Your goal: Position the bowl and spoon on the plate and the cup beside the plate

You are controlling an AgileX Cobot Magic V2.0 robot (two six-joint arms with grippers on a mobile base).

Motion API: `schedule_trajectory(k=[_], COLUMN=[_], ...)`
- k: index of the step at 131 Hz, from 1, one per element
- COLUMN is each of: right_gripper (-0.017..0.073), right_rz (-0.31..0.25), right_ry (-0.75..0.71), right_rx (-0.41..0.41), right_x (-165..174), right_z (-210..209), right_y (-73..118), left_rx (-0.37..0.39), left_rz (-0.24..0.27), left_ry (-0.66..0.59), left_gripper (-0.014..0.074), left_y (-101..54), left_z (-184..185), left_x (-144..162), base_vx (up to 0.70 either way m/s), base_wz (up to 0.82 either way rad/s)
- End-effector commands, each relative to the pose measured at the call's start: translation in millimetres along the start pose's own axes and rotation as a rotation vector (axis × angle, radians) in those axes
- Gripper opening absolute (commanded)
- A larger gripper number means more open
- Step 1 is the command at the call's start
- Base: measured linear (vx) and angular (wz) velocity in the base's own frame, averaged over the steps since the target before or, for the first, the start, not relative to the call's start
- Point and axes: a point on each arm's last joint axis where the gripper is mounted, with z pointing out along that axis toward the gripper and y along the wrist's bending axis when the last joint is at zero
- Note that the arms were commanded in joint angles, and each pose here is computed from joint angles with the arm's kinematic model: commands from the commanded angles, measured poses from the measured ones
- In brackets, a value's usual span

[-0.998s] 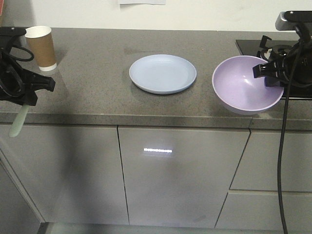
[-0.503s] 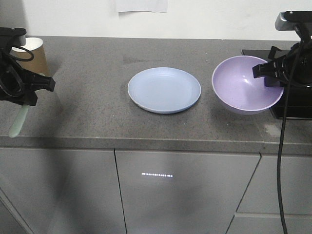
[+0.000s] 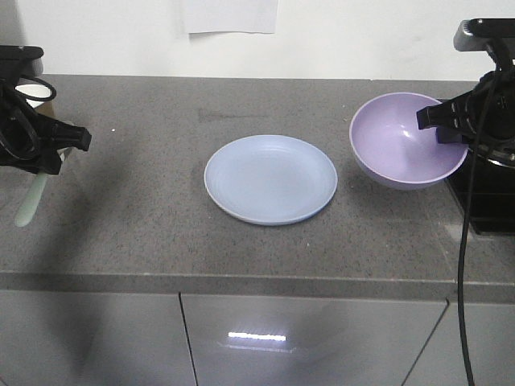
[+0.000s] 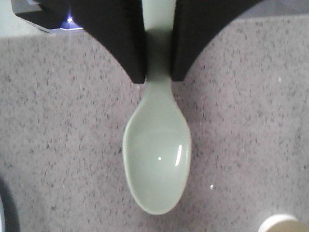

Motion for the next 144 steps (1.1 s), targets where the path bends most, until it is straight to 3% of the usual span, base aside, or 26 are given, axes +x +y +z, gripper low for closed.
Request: schedule_trajectory(k=[1,144], right_gripper=[-0.0003,-0.0003], right_rz=[-0.006,-0.006], right_ry=[-0.124,-0.124], right_rx=[0.010,0.010], right_x=[-12.7,-12.7], right_z=[-23.3,-23.3], right_y=[2.1,2.1], left_rx=[0.011,0.011], left_rz=[-0.001,-0.001], left_ry=[-0.096,-0.096], left_gripper=[-0.0008,-0.0008], left_y=[-2.8,-2.8], left_z=[-22.7,-22.7], left_x=[-4.3,-4.3], base_vx=[0.18,0.12], base_wz=[-0.02,-0.02])
